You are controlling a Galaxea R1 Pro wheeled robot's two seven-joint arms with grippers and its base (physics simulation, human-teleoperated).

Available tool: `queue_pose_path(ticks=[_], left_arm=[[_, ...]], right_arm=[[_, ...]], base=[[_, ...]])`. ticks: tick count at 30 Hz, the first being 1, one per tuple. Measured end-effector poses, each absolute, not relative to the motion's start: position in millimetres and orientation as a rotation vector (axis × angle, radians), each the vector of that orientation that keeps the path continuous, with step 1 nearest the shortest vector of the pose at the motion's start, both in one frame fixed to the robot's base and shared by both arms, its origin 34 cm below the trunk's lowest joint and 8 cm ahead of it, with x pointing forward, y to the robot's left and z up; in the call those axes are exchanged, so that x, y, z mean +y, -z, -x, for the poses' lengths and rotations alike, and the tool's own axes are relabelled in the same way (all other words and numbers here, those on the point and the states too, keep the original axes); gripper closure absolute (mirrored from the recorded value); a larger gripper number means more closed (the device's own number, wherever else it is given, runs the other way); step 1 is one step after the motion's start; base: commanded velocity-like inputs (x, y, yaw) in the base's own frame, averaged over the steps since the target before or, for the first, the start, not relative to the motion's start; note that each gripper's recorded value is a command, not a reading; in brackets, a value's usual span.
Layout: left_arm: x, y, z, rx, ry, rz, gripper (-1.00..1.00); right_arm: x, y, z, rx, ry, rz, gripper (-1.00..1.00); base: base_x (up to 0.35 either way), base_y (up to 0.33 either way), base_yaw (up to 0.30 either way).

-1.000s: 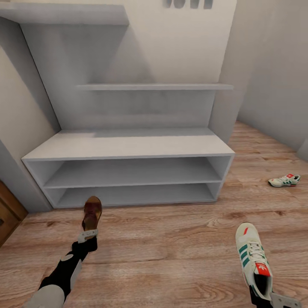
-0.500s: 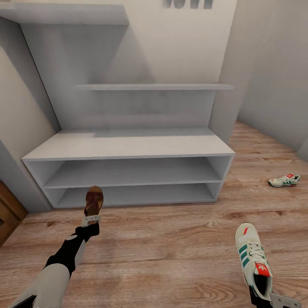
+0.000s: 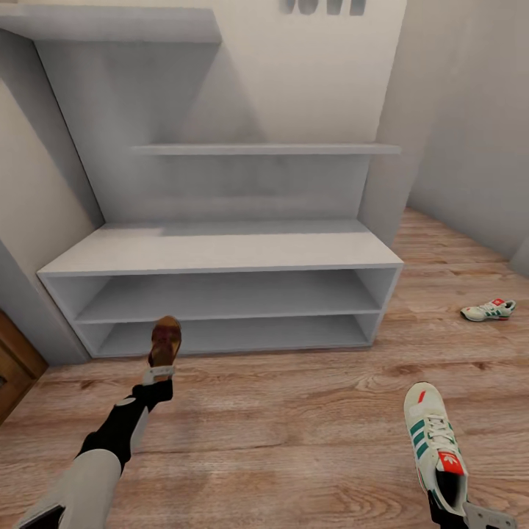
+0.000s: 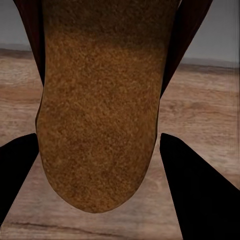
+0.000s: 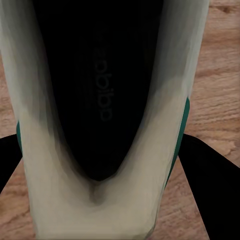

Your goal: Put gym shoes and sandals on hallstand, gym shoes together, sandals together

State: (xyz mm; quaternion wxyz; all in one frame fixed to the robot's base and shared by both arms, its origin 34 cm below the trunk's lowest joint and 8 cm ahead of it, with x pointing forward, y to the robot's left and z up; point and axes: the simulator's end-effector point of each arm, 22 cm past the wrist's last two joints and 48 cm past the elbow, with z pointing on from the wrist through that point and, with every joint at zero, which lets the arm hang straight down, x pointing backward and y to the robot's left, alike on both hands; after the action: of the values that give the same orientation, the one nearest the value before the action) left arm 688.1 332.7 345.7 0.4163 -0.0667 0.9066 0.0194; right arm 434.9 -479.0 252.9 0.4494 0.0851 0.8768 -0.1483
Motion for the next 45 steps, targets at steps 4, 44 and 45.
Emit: queue_pose_path(ticks=[4, 44, 45], left_arm=[[324, -348, -692, 2.276, -0.056, 0.109, 1.00], [327, -349, -692, 2.274, -0.068, 0.092, 1.00], [328, -349, -692, 2.274, -0.068, 0.092, 1.00]], right_arm=[[-479, -253, -435, 2.168, 0.367, -0.211, 1.00], [-534, -272, -428, 2.124, 0.499, -0.288, 1.00], [-538, -273, -427, 2.121, 0.511, -0.296, 1.00]], base=[[0.105, -0.043, 0.000], [0.211, -0.053, 0.000], [0.002, 0.000, 0.000]])
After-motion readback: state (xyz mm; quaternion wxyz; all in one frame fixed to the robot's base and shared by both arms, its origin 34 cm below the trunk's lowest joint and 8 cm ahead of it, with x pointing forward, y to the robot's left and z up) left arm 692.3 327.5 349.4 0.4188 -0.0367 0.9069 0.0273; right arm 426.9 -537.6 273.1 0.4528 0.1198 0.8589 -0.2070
